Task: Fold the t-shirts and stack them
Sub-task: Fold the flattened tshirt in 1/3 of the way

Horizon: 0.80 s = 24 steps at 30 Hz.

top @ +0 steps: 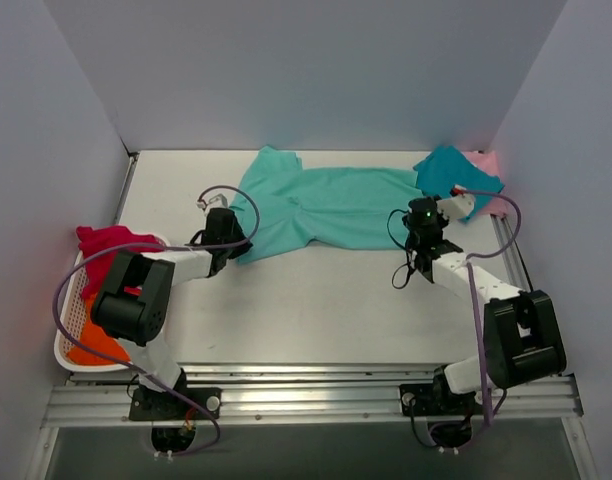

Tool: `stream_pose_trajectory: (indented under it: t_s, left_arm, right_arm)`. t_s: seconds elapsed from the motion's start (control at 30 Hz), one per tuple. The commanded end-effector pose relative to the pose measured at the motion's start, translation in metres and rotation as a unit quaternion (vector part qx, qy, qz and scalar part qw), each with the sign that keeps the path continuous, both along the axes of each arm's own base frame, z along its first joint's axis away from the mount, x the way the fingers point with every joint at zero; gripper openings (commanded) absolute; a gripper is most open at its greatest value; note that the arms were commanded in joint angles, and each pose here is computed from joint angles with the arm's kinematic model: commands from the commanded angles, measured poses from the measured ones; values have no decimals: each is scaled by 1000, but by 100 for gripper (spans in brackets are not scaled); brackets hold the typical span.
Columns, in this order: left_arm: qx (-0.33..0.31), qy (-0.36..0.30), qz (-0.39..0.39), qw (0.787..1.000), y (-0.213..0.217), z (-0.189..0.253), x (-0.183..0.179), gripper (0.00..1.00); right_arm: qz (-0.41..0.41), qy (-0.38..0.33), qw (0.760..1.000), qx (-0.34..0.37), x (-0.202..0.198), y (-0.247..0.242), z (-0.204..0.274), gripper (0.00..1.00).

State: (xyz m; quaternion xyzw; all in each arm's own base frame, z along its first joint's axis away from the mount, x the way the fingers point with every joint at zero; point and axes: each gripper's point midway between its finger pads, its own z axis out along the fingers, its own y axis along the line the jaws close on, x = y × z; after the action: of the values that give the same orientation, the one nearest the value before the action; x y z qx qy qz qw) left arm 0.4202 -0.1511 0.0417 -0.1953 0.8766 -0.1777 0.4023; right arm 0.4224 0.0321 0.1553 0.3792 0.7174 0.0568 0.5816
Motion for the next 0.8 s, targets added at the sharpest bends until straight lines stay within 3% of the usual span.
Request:
stream_pose_trajectory:
  t_s: [0.0,0.13,0.5,0.63,0.77]
  left_arm:
    - [-27,-30,-34,999,-29,12,17,2]
    - [-46,-26,-42,998,-39,6,22,2]
    - [-29,-18,-39,999,-35,-1,22,2]
    - [3,3,-18,1000,-16,-6,10,2]
    - [33,42,18,998,10,-19,-12,2]
  right_arm:
    - [-74,-2,997,7,-4,-41,-6,0]
    - [-50,64,996,22,10,-37,-50,0]
    - [-9,155,983,100,25,-36,-151,0]
    - [-59,183,976,106,13,-54,-156,0]
    - [-126,236,954,133,-27,-79,-172,0]
